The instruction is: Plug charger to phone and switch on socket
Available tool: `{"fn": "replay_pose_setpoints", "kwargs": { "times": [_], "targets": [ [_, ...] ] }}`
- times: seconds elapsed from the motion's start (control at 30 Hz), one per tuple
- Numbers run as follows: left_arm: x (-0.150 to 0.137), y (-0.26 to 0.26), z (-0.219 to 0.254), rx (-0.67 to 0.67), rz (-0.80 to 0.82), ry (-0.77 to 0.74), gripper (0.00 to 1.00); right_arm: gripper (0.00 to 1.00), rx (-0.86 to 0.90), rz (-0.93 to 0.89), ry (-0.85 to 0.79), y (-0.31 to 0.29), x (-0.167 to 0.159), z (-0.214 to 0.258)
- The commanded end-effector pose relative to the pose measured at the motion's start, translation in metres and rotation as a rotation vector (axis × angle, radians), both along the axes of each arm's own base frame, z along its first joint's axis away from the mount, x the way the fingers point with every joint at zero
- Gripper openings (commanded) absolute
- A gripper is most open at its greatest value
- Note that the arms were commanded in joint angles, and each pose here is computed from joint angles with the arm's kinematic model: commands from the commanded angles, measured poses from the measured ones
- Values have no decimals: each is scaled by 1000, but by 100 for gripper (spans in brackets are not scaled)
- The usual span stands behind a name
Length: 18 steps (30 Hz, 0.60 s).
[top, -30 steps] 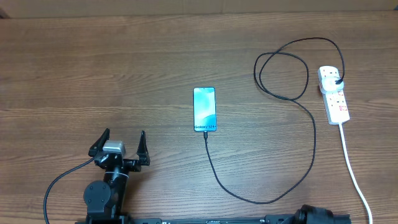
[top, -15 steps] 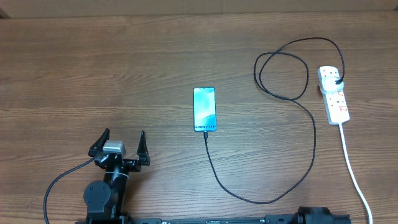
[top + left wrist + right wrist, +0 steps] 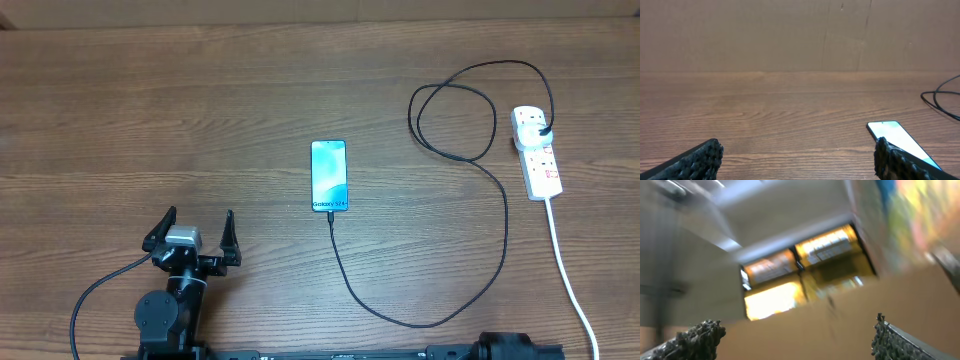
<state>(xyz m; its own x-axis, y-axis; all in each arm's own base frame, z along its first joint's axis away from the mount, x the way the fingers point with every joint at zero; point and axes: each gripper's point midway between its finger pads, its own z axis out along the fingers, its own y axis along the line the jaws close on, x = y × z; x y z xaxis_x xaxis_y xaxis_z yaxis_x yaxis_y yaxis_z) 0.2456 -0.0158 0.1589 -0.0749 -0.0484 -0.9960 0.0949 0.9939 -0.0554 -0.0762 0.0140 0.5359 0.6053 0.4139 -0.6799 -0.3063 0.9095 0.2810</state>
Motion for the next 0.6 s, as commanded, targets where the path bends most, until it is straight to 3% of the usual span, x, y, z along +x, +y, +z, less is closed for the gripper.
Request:
{"fn": "replay_pose_setpoints", "kwargs": {
  "times": [0.0,0.3,0.43,0.57],
  "targets": [
    [0,5,-2,26,22,0,100,100,64,-55,130,-16,57,-28],
    [0,5,-2,26,22,0,100,100,65,-61,386,-21,204,-126],
    [0,5,-2,26,22,0,99,100,42,-16,445,-14,254,-178],
    [0,5,-2,26,22,0,100,100,24,17,461,-8,280,-215]
  ]
}}
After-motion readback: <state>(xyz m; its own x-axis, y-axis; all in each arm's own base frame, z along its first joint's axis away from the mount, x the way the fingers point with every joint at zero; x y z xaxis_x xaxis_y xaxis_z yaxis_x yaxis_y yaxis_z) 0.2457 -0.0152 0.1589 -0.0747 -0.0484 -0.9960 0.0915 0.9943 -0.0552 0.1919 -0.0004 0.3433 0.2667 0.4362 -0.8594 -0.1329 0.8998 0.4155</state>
